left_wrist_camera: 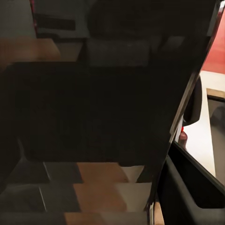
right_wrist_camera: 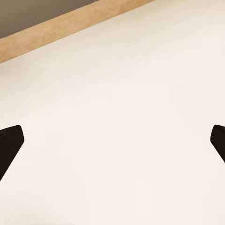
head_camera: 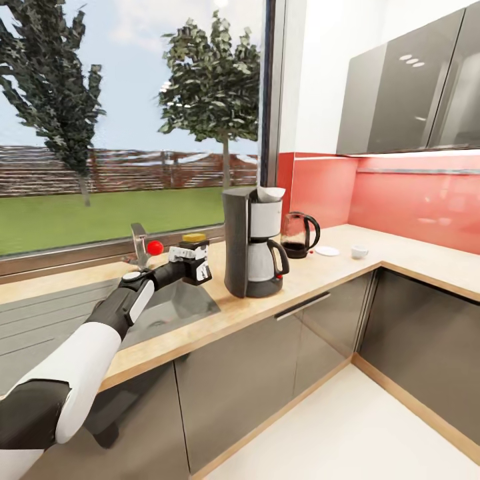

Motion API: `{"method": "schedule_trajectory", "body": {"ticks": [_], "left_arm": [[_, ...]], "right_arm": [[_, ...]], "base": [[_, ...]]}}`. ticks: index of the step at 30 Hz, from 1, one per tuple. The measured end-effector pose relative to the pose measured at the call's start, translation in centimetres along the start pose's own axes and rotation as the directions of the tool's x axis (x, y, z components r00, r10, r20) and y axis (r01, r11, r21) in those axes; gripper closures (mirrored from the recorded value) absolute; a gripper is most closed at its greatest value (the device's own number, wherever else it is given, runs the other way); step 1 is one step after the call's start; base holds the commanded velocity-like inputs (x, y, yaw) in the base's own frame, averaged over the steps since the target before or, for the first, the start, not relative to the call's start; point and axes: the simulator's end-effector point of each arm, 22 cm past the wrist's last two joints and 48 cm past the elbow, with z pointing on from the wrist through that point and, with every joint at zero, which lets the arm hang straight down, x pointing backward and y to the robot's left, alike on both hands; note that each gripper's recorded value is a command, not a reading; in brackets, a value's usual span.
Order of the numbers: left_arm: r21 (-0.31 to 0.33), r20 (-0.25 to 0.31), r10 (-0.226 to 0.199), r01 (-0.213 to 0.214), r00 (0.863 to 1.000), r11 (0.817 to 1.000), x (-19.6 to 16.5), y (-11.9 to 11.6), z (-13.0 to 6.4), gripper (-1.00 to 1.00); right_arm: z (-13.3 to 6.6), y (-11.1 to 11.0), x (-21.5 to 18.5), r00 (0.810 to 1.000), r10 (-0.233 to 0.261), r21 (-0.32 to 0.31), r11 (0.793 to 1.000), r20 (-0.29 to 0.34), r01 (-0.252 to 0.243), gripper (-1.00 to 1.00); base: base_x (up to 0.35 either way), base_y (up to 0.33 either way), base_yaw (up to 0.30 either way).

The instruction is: Set up a coffee station on the kitchen countertop: keep the coffee maker on the countertop, move the bottle of coffee from the kitchen shelf to the counter next to the coffee maker, place a paper coffee filter on top of the coffee maker, put the saucer next to the coffee maker with the coffee cup on the saucer, and place the electric kettle next to the coffee maker.

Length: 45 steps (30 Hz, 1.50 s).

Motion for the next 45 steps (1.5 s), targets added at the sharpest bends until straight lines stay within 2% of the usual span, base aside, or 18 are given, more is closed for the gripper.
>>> {"method": "schedule_trajectory", "body": {"ticks": [8,28,45], "left_arm": [[0.001,-0.002,-0.001,0.001,1.0,1.0,0.08,-0.01,0.0,1.0],[0.0,-0.006,-0.004,0.004,1.0,1.0,0.31,0.05,-0.01,1.0],[-0.001,-0.005,-0.003,0.003,1.0,1.0,0.26,0.13,-0.06,1.0]], "right_arm": [[0.0,0.01,0.0,1.0,0.0,0.0,1.0,0.0,0.0,-1.0],[-0.01,0.0,0.0,1.0,0.0,0.0,1.0,0.0,0.0,-1.0],[-0.01,0.01,0.03,1.0,0.0,0.0,1.0,-0.001,0.0,-1.0]], "base": [[0.008,0.002,0.0],[0.122,0.022,-0.001],[0.059,0.0,-0.067]]}}
